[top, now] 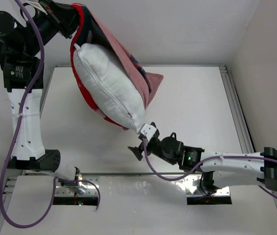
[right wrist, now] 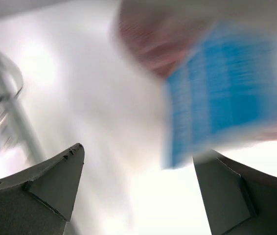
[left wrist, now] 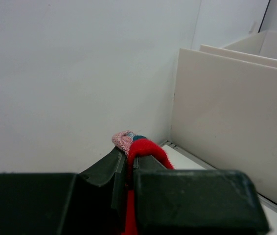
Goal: Put the pillow into the pillowcase
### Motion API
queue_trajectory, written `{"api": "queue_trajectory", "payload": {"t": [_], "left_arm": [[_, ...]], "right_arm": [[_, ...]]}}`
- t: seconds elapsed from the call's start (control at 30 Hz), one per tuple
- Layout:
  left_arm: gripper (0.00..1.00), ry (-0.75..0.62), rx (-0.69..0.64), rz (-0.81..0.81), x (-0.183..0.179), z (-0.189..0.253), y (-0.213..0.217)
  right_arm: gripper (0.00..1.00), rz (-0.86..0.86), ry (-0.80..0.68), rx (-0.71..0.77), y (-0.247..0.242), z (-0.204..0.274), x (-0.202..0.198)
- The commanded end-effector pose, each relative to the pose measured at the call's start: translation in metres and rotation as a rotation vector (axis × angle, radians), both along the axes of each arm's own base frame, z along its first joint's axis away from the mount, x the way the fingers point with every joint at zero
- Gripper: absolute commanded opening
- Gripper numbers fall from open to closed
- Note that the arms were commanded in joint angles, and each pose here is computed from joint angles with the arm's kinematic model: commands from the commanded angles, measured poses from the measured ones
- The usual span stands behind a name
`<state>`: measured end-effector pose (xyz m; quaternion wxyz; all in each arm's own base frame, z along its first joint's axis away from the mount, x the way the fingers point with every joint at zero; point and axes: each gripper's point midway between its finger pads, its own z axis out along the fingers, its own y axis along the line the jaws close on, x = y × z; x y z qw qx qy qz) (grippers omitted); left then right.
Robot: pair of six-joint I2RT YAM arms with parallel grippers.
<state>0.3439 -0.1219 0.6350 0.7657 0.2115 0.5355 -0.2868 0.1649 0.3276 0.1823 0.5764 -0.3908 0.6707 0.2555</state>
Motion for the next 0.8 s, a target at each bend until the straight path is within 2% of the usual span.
{"api": "queue_trajectory", "payload": {"t": [0.0, 0.13, 0.2, 0.43, 0.63, 0.7, 0.77], "left_arm": [[0.00, -0.230, -0.038, 0.023, -0.046, 0.061, 0.007], [0.00, -0.244, -0.039, 0.017, -0.054, 0.064, 0.006], [0.00, -0.252, -0.043, 0.016, -0.057, 0.067, 0.006], [0.00, -0.267, -0.046, 0.045, -0.059, 0.071, 0.014], [0.00, -0.252, -0.057, 0.040, -0.057, 0.069, 0.014], [0.00, -0.253, -0.059, 0.040, -0.056, 0.069, 0.014], [0.00, -0.261, -0.061, 0.045, -0.058, 0.071, 0.015]], "right_arm": [[0.89, -0.211, -0.177, 0.293, -0.012, 0.095, 0.034], [0.87, -0.243, -0.185, 0.347, -0.018, 0.117, 0.045], [0.85, -0.201, -0.175, 0.372, -0.013, 0.121, 0.043], [0.84, -0.084, -0.133, 0.377, 0.011, 0.121, 0.030], [0.87, -0.089, -0.098, 0.406, 0.013, 0.119, 0.030], [0.84, -0.113, -0.106, 0.428, 0.017, 0.127, 0.040], [0.77, -0.136, -0.113, 0.432, 0.020, 0.135, 0.050]]}}
